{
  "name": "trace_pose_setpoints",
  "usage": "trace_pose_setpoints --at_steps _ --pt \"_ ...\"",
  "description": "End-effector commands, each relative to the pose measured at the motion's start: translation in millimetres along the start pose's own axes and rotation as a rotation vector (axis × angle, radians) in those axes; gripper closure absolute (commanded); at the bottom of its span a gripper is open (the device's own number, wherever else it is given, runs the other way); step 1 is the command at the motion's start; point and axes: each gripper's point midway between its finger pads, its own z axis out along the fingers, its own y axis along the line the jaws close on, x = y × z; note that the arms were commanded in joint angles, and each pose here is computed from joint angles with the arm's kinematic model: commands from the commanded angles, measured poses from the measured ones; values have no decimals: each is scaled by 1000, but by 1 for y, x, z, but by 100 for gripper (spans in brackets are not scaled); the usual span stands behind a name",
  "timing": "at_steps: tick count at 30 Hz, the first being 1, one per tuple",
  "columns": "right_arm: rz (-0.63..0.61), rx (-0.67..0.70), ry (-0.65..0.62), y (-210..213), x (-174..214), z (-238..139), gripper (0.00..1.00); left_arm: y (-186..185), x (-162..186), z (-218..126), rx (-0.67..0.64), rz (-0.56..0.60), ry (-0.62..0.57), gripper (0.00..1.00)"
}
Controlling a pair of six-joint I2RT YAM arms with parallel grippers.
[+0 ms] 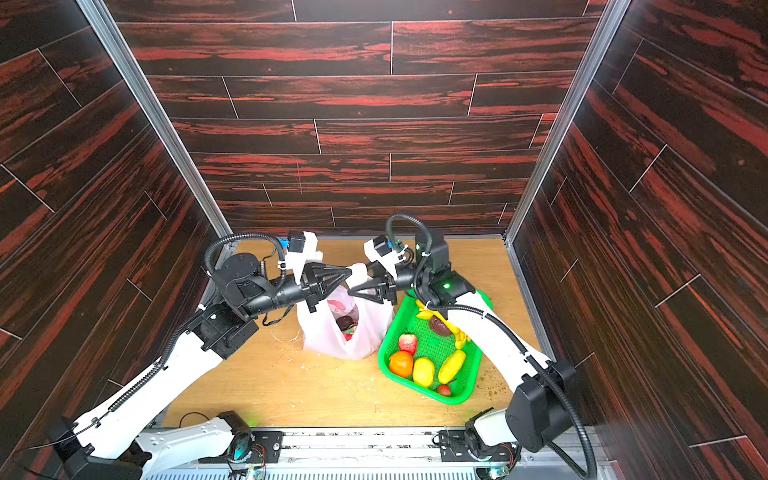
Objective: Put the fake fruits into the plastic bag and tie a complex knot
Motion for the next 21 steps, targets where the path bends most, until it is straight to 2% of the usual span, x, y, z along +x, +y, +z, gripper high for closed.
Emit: trace_pose_setpoints --at_steps 1,10,18,21 --pt "-5 2 -24 8 6 0 60 -10 -37 -14 -9 50 -100 100" --pt "16 95 -69 0 27 -2 66 3 -34 -11 -64 28 -100 100" --pt "50 104 -65 -2 37 -2 78 8 -36 -14 -91 23 -111 100" --pt "57 112 -60 -3 39 -2 86 8 -36 -15 -92 22 -109 100"
